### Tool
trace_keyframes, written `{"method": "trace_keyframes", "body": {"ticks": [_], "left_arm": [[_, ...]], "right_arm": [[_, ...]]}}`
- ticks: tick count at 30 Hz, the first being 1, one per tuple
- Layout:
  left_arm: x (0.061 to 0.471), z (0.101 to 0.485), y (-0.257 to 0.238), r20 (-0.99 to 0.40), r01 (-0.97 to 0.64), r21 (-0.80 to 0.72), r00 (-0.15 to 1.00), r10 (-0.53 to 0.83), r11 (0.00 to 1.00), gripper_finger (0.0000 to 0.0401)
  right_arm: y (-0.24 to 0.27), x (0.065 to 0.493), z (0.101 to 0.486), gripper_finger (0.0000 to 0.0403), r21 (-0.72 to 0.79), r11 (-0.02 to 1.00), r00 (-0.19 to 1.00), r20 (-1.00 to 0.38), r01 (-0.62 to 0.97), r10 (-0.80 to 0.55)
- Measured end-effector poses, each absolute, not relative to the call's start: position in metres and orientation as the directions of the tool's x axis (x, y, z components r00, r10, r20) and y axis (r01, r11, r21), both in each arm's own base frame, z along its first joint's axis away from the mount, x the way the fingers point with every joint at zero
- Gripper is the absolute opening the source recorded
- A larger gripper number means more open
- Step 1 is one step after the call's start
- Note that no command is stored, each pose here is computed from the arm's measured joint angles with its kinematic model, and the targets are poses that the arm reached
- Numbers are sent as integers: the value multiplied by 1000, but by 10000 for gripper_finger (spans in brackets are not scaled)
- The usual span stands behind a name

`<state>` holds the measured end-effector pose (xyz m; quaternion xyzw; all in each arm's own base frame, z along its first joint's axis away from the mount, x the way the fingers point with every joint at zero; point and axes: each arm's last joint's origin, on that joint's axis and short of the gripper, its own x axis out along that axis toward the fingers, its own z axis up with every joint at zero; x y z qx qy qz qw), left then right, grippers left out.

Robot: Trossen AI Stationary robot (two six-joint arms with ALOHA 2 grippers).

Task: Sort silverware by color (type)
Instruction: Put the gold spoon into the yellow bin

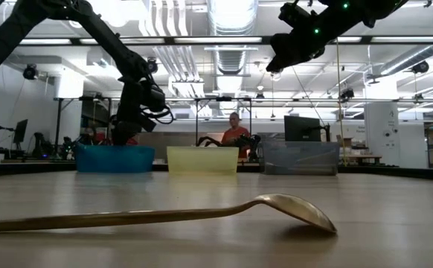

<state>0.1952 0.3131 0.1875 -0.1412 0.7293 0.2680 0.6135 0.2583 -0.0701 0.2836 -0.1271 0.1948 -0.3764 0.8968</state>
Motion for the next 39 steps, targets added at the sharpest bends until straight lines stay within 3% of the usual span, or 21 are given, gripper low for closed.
{"method": "trace_keyframes", "body": {"ticks": [31,39], "left_arm": [[195,187,313,-970,-549,219,-208,122,807,19],[195,187,313,-970,-552,220,-209,122,804,50]], "right_arm": [[-70,258,284,79,-375,684,640,-254,625,-725],[-70,258,283,79,-379,685,638,-261,622,-724]]}}
